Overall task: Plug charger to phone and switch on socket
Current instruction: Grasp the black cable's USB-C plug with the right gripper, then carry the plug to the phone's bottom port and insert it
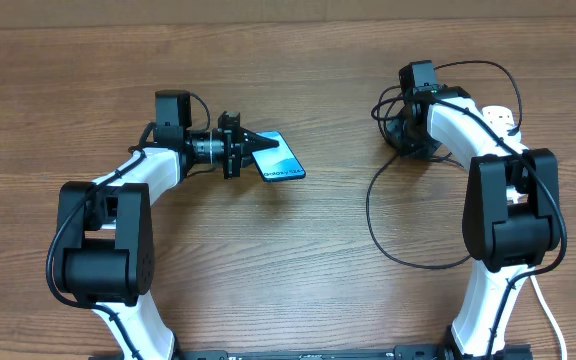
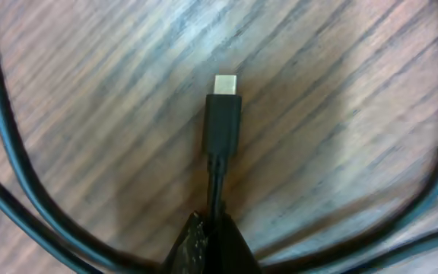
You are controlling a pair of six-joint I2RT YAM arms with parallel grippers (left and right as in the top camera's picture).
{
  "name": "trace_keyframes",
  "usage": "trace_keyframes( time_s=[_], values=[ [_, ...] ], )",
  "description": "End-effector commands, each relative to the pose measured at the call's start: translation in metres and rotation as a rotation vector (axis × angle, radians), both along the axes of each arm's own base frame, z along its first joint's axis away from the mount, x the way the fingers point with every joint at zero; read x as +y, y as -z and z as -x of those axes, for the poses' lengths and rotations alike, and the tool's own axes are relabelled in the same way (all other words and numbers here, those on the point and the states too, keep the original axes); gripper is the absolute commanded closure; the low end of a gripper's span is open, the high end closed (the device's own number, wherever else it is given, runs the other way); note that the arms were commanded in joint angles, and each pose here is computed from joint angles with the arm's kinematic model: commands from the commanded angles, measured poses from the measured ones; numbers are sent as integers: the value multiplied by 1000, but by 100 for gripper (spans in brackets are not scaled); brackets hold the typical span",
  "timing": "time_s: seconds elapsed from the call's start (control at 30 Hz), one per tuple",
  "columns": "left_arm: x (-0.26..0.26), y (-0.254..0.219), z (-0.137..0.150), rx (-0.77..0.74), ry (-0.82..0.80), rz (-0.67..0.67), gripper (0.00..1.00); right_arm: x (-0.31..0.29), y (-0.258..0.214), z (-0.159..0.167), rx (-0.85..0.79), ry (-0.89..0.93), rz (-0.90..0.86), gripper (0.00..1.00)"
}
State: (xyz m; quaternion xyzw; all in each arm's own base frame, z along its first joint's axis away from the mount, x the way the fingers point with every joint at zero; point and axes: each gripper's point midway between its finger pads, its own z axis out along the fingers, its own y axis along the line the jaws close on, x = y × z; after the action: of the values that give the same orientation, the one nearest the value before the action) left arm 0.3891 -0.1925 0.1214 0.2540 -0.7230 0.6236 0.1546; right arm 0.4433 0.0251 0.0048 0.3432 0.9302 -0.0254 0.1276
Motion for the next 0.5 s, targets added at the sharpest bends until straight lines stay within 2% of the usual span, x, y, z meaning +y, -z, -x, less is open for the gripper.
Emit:
trace_keyframes(
  time_s=[0.0, 0.1, 0.17, 0.23, 0.33, 0.47],
  values=[
    [-3, -23, 0, -124, 60, 68, 96, 3, -37, -14, -39, -125, 29, 96],
    [-1, -39, -4, -193, 81, 105, 96, 14, -87, -16, -108, -165, -29, 96],
    [0, -48, -6, -235, 90, 120, 96, 28, -120, -16, -173, -252, -91, 96],
    [3, -56, -9, -269, 93, 129, 96, 49, -172, -5, -279, -380, -178, 96],
    [4, -58, -10, -270, 93, 131, 96, 63, -229, 29, -358, -477, -248, 96],
    [3, -60, -4, -269, 125, 149, 96, 73, -253, 85, -304, -585, -312, 96]
  ],
)
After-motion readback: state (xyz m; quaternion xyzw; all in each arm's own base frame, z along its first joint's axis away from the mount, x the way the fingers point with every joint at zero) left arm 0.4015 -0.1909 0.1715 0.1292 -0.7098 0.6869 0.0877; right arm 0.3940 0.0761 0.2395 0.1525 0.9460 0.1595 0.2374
